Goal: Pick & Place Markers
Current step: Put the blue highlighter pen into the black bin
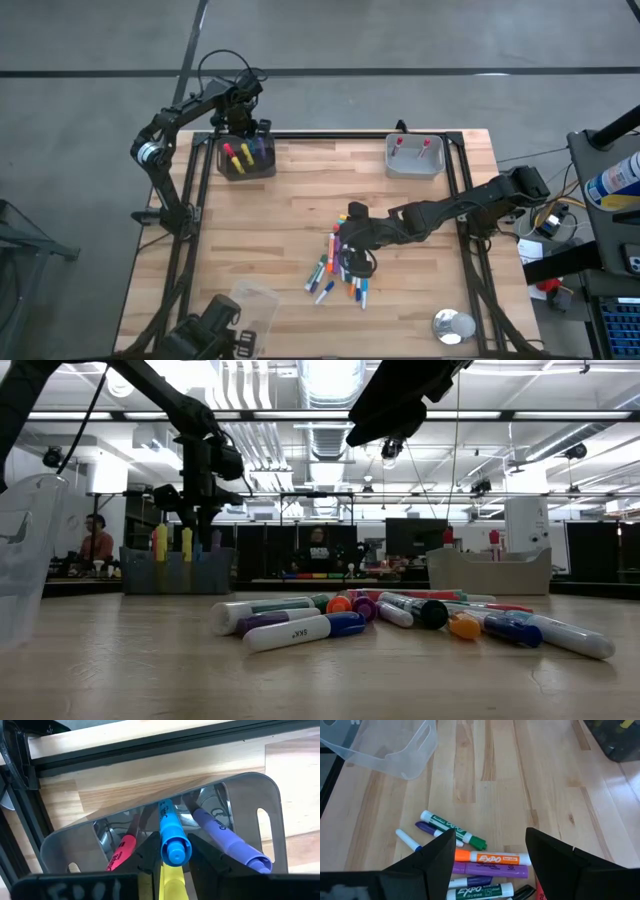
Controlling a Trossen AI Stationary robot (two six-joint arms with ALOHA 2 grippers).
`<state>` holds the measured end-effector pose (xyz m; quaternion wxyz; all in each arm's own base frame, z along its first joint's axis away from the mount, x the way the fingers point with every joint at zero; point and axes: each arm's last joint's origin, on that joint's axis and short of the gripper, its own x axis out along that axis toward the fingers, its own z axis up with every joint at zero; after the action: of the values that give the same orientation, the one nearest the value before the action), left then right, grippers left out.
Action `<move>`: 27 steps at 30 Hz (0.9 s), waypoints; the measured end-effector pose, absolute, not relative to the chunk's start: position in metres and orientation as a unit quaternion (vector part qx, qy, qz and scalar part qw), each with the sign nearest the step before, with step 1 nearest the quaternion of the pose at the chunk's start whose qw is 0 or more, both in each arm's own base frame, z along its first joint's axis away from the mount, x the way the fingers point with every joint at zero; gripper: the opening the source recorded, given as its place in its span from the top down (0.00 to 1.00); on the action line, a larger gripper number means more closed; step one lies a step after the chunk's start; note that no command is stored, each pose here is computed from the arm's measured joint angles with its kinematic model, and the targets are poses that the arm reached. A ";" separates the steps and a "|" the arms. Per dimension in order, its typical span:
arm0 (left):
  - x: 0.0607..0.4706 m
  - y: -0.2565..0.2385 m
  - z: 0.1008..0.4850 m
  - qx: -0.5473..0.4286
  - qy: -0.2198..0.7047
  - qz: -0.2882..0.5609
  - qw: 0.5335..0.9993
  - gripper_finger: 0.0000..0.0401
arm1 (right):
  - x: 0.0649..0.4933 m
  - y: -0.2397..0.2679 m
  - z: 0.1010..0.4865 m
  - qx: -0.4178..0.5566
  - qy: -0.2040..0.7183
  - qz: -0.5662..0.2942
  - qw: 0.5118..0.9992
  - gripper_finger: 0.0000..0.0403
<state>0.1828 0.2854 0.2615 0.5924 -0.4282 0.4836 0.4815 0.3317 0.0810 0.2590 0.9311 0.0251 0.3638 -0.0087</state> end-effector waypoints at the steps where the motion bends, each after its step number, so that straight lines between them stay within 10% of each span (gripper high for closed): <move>1: 0.183 0.285 0.262 -0.430 0.482 0.483 0.591 0.81 | 0.332 0.081 0.259 0.025 0.364 -0.009 0.931 0.41; 27: 0.182 0.285 0.261 -0.434 0.482 0.483 0.588 0.67 | 0.332 0.081 0.259 0.025 0.364 -0.008 0.931 0.41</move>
<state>0.1825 0.2848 0.2612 0.5877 -0.4342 0.4825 0.4830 0.3316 0.0811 0.2590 0.9311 0.0251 0.3638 -0.0084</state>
